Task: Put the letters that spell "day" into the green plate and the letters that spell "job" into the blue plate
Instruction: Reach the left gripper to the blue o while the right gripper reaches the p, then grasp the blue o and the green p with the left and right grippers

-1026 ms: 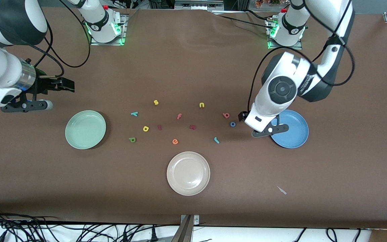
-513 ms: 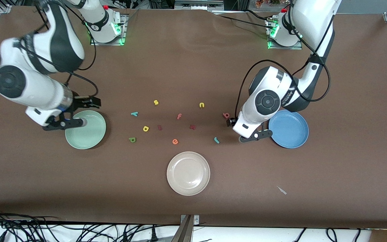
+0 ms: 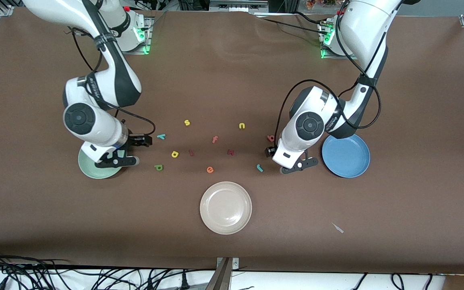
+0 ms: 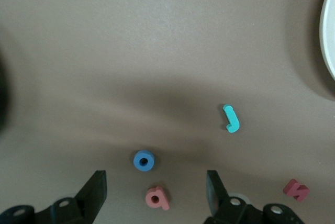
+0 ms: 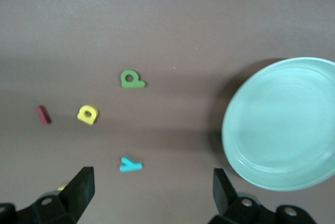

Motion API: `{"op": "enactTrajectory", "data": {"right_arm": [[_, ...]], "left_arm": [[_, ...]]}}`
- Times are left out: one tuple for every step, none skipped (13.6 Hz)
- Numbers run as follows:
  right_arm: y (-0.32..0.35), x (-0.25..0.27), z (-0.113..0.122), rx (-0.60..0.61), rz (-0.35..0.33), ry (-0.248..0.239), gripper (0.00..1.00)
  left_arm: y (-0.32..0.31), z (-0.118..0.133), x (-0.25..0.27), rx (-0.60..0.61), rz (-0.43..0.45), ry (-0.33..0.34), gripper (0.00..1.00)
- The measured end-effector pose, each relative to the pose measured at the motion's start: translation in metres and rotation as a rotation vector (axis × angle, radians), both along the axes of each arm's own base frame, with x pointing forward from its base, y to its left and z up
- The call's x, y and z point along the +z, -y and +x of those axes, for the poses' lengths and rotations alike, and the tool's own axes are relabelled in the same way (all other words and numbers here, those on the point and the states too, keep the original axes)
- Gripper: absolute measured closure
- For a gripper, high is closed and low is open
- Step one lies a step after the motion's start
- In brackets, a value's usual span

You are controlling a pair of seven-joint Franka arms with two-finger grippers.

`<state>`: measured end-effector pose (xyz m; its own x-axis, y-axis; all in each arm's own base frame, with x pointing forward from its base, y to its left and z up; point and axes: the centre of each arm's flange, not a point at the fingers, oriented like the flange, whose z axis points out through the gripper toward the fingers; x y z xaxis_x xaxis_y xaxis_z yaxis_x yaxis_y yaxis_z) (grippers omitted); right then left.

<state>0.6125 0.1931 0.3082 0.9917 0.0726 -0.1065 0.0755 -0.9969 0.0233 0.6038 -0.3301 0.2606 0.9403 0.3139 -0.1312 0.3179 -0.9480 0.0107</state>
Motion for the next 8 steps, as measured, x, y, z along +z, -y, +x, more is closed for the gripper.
{"op": "enactTrajectory", "data": {"right_arm": [[-0.003, -0.012, 0.001, -0.008, 0.002, 0.011, 0.00], [-0.007, -0.025, 0.002, -0.020, 0.004, 0.021, 0.00], [-0.012, -0.040, 0.003, -0.032, 0.007, 0.032, 0.00], [-0.018, -0.055, 0.003, -0.037, 0.010, 0.042, 0.00], [-0.024, -0.068, 0.003, -0.036, 0.013, 0.050, 0.00], [-0.028, -0.080, 0.003, -0.036, 0.016, 0.058, 0.00], [-0.031, -0.090, 0.003, -0.034, 0.018, 0.065, 0.00], [-0.031, -0.098, 0.003, -0.034, 0.021, 0.070, 0.00]], "left_arm": [[0.002, -0.001, -0.003, 0.003, 0.000, 0.000, 0.15], [0.003, -0.001, -0.006, 0.004, 0.000, -0.001, 0.15], [0.003, -0.001, -0.008, 0.005, -0.001, 0.001, 0.15], [0.003, -0.001, -0.009, 0.006, -0.001, 0.002, 0.15], [0.003, 0.000, -0.009, 0.006, -0.001, 0.002, 0.15], [0.004, -0.001, -0.010, 0.007, -0.001, 0.002, 0.15], [0.004, -0.001, -0.010, 0.006, -0.001, 0.001, 0.15], [0.005, -0.001, -0.011, 0.006, 0.000, 0.000, 0.15]]}}
